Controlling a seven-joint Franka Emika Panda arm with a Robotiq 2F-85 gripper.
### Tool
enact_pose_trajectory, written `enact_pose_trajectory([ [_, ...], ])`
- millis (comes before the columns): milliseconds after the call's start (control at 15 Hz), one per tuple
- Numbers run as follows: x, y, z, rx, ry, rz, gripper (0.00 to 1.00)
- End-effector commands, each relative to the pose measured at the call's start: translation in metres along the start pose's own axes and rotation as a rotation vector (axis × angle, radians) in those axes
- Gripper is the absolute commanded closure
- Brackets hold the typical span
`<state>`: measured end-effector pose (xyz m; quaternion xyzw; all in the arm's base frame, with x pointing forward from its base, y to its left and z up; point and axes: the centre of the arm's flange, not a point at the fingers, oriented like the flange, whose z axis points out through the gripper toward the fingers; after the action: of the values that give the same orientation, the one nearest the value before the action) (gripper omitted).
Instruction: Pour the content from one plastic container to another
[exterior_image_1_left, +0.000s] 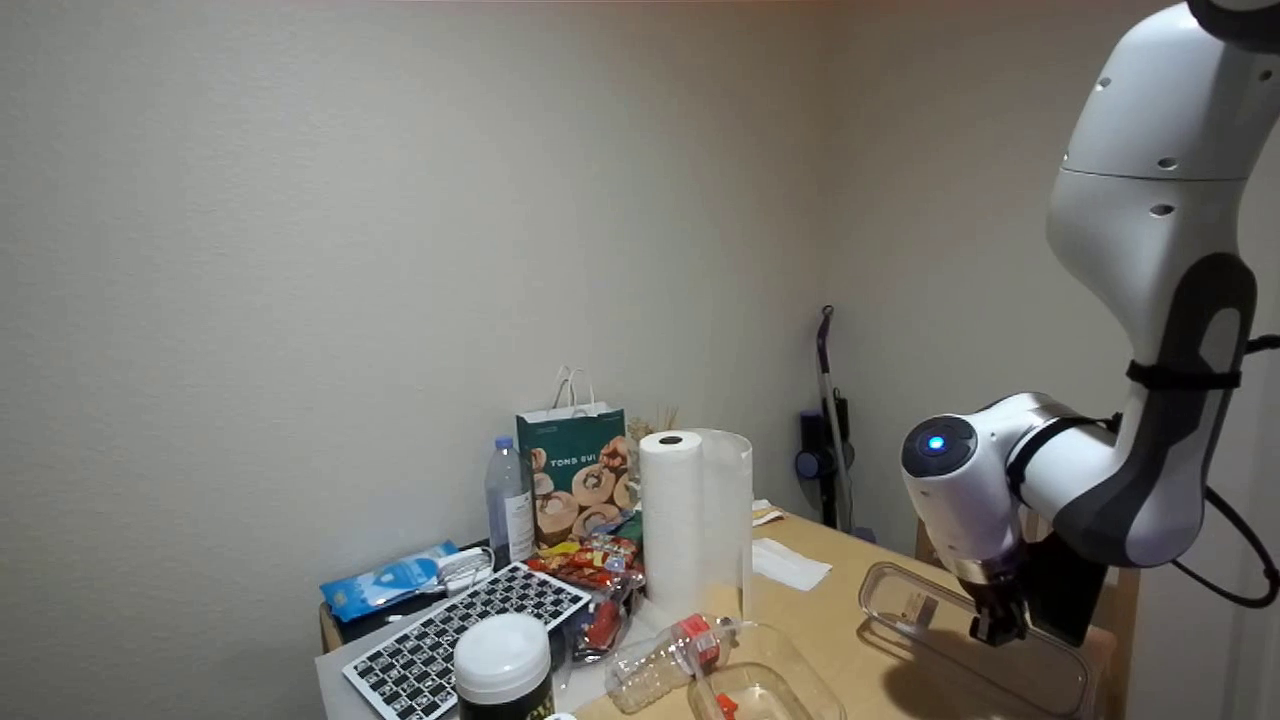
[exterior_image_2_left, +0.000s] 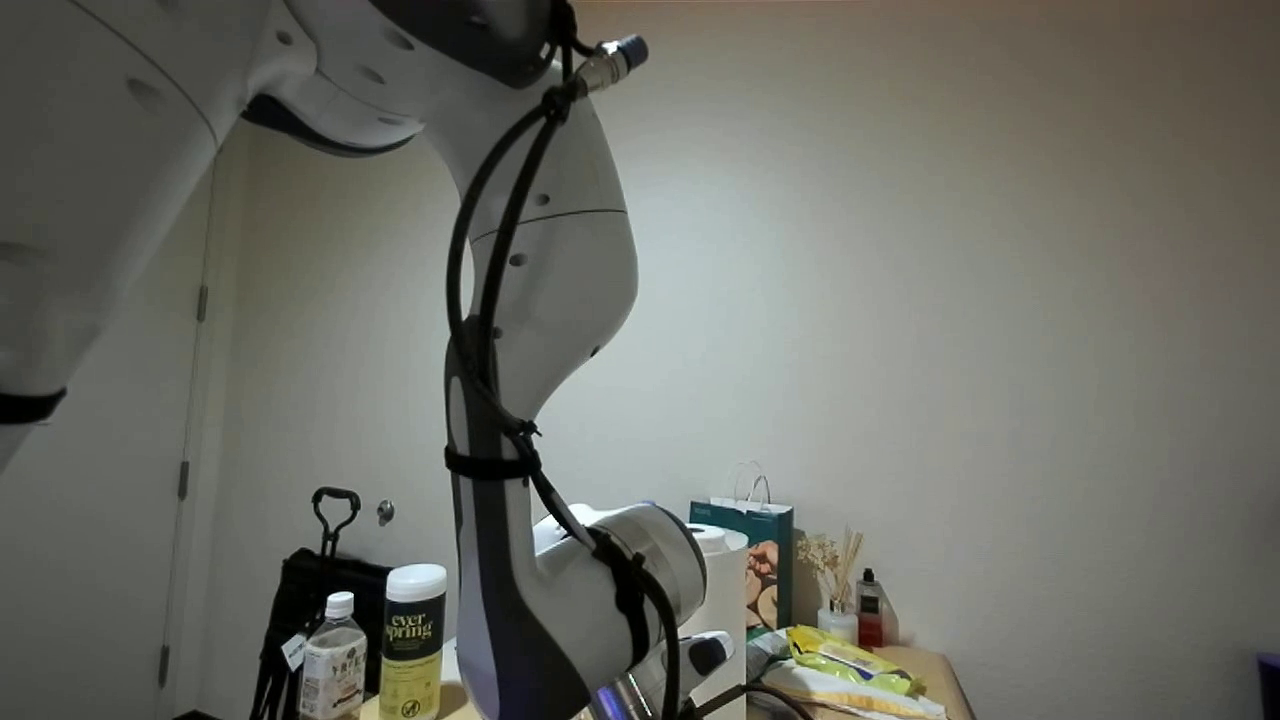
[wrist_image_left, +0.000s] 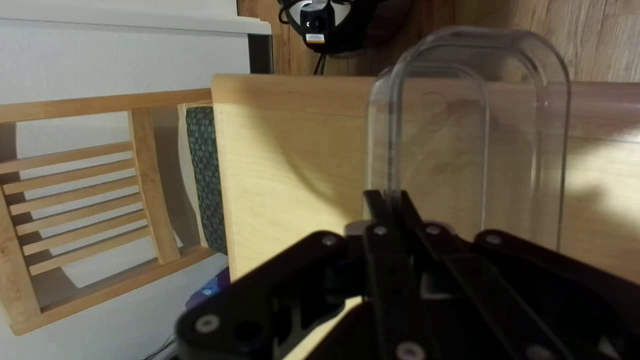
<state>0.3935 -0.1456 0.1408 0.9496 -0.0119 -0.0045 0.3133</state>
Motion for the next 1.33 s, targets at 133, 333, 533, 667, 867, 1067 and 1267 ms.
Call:
enact_pose_trajectory([
  [133,0.011,-0.011,0.006,0.073,0.007,0.0,0.94],
  [333,0.026,-0.022,0.017,0.138,0.018,0.017,0.94],
  [533,0.048,-0.029,0.025,0.167,0.035,0.049,0.94],
  [667,0.066,-0.035,0.029,0.169,0.042,0.051,0.95],
  [867,0.088,-0.046,0.031,0.156,0.039,0.004,0.74],
  [1067,0.099,-0.049,0.028,0.134,0.05,-0.036,0.68],
  [1267,0.103,-0.048,0.026,0.115,0.063,-0.044,0.56],
])
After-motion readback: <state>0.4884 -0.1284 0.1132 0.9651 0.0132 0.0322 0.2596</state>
